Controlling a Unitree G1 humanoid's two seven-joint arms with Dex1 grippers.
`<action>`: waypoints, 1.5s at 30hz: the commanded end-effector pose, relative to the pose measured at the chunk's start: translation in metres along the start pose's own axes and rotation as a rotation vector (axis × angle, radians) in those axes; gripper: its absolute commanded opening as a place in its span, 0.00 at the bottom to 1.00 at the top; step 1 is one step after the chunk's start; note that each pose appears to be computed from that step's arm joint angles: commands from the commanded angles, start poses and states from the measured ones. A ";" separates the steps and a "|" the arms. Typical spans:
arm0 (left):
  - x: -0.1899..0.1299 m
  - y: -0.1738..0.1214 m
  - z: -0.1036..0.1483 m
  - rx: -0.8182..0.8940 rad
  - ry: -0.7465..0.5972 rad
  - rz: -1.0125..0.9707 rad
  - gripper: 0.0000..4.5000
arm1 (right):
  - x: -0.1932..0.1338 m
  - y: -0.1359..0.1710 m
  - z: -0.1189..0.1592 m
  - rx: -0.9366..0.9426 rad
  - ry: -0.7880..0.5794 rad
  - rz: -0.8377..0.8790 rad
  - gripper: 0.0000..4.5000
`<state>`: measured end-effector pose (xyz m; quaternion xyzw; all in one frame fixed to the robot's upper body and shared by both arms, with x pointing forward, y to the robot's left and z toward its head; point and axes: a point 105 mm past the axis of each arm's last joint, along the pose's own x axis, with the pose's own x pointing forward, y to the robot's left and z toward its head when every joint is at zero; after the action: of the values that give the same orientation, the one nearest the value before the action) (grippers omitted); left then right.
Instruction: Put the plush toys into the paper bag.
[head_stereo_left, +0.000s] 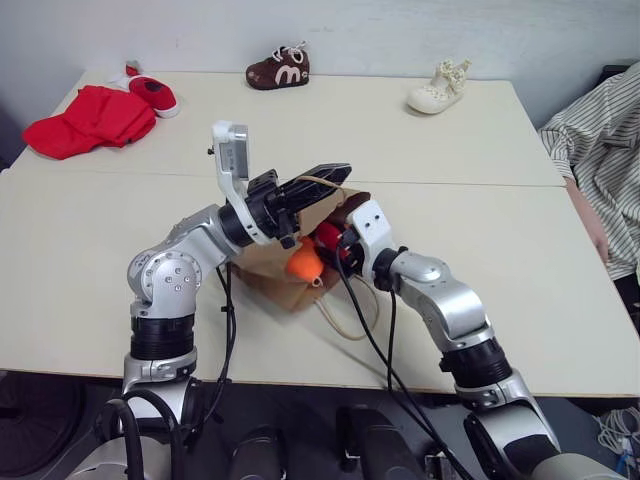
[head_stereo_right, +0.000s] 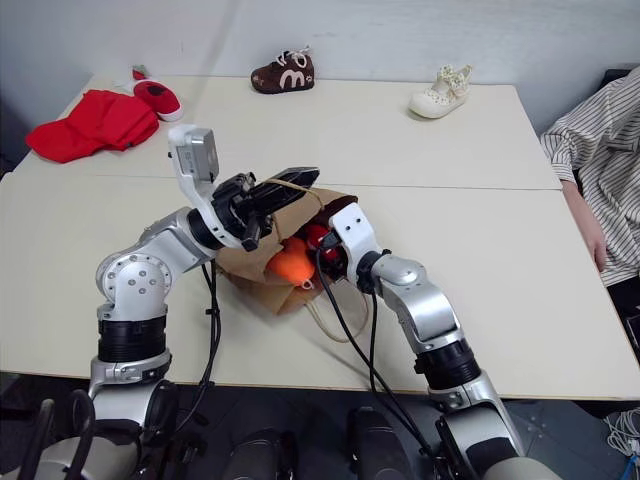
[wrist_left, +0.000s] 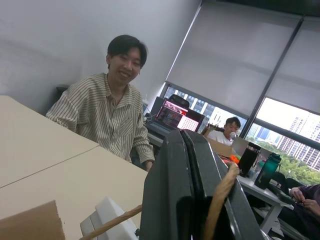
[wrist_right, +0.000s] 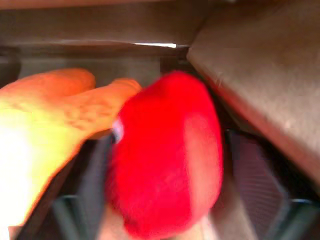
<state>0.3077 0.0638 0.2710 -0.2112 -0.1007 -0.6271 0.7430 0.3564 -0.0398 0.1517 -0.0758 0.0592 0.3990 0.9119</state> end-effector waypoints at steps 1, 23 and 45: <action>0.001 -0.006 0.013 0.039 -0.035 -0.027 0.00 | -0.028 0.018 0.035 0.010 -0.116 0.199 0.99; 0.006 -0.007 0.013 0.052 -0.026 -0.027 0.00 | -0.079 0.019 -0.052 0.442 0.252 0.277 0.87; -0.010 0.018 0.038 0.140 -0.091 0.072 0.00 | -0.137 -0.001 0.083 0.597 -0.160 0.512 0.01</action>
<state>0.3284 0.0893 0.2914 -0.2009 -0.1516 -0.5810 0.7740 0.2701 -0.1223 0.2512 0.2351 0.1281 0.5793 0.7699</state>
